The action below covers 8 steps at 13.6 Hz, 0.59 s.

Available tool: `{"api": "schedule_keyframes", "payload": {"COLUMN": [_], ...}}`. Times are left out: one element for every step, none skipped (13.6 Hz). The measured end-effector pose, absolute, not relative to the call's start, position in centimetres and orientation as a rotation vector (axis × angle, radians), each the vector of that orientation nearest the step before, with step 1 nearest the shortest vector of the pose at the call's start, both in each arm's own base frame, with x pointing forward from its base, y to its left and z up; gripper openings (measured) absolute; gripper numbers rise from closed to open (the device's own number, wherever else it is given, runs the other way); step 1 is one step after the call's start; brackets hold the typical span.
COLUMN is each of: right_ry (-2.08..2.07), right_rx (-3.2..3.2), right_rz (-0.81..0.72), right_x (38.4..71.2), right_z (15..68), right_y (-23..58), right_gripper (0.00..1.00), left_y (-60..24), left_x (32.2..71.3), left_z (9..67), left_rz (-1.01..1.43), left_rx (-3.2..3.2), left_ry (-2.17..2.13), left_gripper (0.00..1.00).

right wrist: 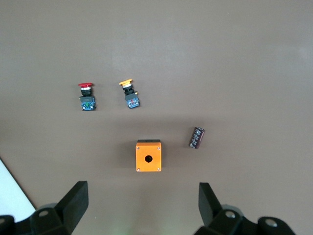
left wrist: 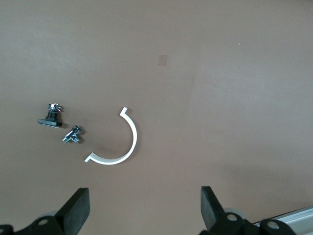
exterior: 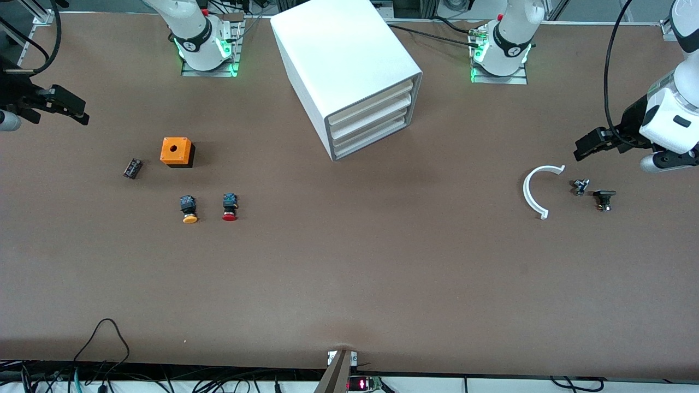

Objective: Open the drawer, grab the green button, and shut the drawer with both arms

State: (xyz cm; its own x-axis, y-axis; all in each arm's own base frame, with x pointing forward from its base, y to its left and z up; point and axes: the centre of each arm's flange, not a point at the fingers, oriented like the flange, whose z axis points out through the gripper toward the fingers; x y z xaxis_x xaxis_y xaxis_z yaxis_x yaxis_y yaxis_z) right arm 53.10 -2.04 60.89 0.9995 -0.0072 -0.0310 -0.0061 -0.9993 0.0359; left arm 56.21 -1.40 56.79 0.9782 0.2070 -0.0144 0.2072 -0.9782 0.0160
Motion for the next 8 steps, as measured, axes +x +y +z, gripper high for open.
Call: {"api": "schedule_keyframes", "payload": {"right_ry": [-0.010,-0.010,-0.010,-0.010,-0.010,-0.010,-0.010,-0.010], "right_rx": [3.105,3.105,3.105,3.105,3.105,3.105,3.105,3.105], "right_rz": [-0.046,-0.048,-0.051,-0.054,-0.057,-0.060,-0.062,-0.062], "right_x": [53.11,53.15,53.22,53.29,53.36,53.41,53.44,53.45], "right_z": [60.96,60.89,60.76,60.64,60.53,60.43,60.37,60.36], "right_y": [-2.04,-2.04,-2.03,-2.03,-2.03,-2.03,-2.03,-2.02], "right_gripper": [1.00,1.00,1.00,1.00,1.00,1.00,1.00,1.00], "left_y": [-1.40,-1.40,-1.40,-1.40,-1.41,-1.43,-1.45,-1.45], "left_x": [56.20,56.17,56.19,56.22,56.25,56.27,56.28,56.29], "left_z": [56.77,56.74,56.69,56.60,56.50,56.44,56.42,56.41], "left_rz": [-0.022,-0.027,-0.028,-0.031,-0.036,-0.038,-0.039,-0.040], "left_rx": [3.107,3.108,3.108,3.108,3.108,3.109,3.109,3.109], "left_ry": [0.325,0.323,0.323,0.323,0.323,0.322,0.321,0.321], "left_gripper": [1.00,1.00,1.00,1.00,1.00,1.00,1.00,1.00]}}
